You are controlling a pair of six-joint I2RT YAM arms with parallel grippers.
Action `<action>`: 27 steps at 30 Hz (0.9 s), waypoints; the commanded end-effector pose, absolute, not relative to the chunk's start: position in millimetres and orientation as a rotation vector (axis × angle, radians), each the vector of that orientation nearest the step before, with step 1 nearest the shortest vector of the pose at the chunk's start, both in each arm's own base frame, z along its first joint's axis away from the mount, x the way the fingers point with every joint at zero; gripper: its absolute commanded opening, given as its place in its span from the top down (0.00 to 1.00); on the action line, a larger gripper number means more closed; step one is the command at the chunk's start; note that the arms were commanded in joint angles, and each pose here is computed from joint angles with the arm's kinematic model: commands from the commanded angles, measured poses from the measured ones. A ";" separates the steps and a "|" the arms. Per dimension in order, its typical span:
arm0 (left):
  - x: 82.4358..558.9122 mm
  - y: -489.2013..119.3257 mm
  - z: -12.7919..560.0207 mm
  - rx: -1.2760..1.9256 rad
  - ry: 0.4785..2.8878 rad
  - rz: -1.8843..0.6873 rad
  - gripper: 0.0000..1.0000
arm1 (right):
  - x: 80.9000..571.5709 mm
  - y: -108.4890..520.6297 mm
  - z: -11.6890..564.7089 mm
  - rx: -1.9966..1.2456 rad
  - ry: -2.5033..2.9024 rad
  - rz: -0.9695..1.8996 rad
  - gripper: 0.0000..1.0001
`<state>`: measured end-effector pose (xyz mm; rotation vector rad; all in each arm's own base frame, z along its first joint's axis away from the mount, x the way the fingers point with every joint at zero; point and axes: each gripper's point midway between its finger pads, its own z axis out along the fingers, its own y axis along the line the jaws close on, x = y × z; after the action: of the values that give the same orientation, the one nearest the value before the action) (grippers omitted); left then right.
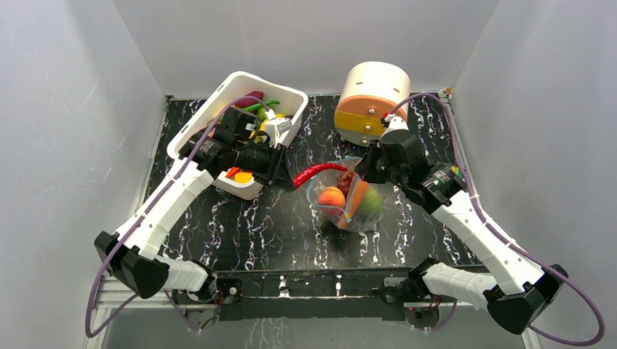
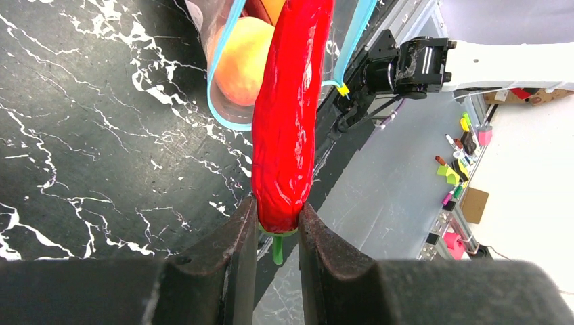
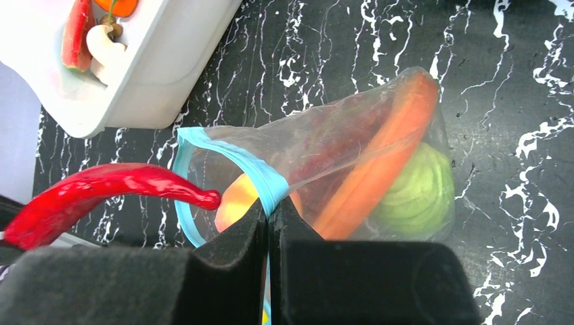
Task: Place the food in the zip-top bag and seal the zipper
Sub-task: Place the fake vegetable in the zipper food storage bag.
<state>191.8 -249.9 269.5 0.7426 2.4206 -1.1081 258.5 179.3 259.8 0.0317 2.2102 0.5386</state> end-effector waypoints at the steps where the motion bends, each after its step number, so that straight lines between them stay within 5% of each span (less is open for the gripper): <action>1: 186.8 -256.2 262.1 0.742 2.468 -1.127 0.94 | 263.0 188.6 300.9 0.040 2.067 0.652 1.00; 27: 206.0 -302.1 220.4 0.727 2.612 -1.002 0.89 | 244.4 210.6 289.8 0.018 2.097 0.844 1.00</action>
<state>201.8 -289.9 205.6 0.7519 2.6580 -0.9684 240.5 201.4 259.1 0.0232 2.2170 0.7471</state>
